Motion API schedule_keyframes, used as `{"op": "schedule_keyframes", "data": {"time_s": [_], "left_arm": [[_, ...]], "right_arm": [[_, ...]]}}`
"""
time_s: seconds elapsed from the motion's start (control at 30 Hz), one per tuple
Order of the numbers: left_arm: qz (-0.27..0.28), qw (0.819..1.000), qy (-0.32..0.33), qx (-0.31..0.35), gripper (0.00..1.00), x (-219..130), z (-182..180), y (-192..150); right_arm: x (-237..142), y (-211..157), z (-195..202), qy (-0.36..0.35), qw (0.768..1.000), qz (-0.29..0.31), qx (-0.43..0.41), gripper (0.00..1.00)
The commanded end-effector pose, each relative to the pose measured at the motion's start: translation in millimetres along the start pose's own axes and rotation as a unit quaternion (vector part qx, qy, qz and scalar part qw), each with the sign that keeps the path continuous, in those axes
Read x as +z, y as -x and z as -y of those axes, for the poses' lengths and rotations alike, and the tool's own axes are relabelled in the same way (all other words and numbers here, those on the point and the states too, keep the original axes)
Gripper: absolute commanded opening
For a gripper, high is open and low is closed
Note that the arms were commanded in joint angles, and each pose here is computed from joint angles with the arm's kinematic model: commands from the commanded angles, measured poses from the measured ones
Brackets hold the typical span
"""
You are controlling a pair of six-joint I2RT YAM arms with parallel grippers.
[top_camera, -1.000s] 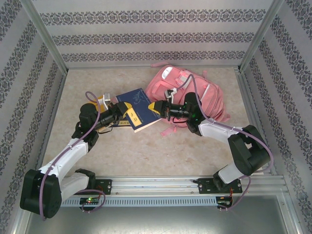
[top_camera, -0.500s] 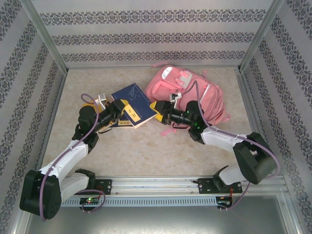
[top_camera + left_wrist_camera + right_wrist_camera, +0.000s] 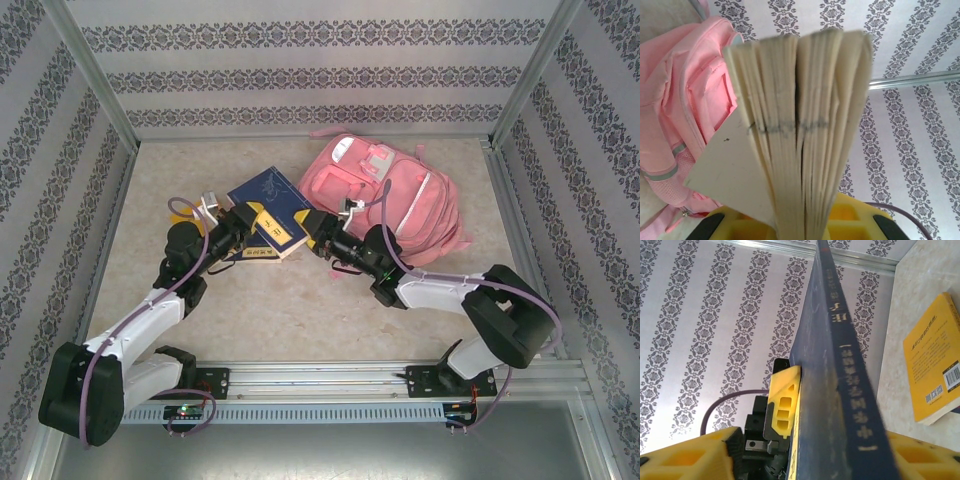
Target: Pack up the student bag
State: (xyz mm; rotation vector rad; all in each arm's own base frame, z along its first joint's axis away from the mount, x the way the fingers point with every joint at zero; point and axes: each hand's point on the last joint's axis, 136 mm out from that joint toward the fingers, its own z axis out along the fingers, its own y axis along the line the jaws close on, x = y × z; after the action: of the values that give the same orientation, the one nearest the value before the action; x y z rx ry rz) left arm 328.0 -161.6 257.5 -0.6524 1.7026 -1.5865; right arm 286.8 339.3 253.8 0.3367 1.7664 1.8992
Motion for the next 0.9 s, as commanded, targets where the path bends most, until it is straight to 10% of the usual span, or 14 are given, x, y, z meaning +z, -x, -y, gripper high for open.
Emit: {"op": "schedule_keyframes", "data": {"time_s": [0.0,0.6,0.87], "left_arm": [[0.019,0.999,-0.035,0.020,0.00,-4.5,20.8,2.7],[0.023,0.999,-0.018,0.030,0.00,0.3,12.3,-6.2],[0.019,0.999,0.001,0.043,0.12,0.3,7.7,-7.5]], "right_arm": [[4.8,7.1,-28.0,0.038,0.998,0.041,-0.029,0.58],[25.3,8.8,-19.2,0.026,0.998,0.059,-0.005,0.37],[19.2,9.1,-6.8,-0.006,0.998,0.065,-0.016,0.10]]}}
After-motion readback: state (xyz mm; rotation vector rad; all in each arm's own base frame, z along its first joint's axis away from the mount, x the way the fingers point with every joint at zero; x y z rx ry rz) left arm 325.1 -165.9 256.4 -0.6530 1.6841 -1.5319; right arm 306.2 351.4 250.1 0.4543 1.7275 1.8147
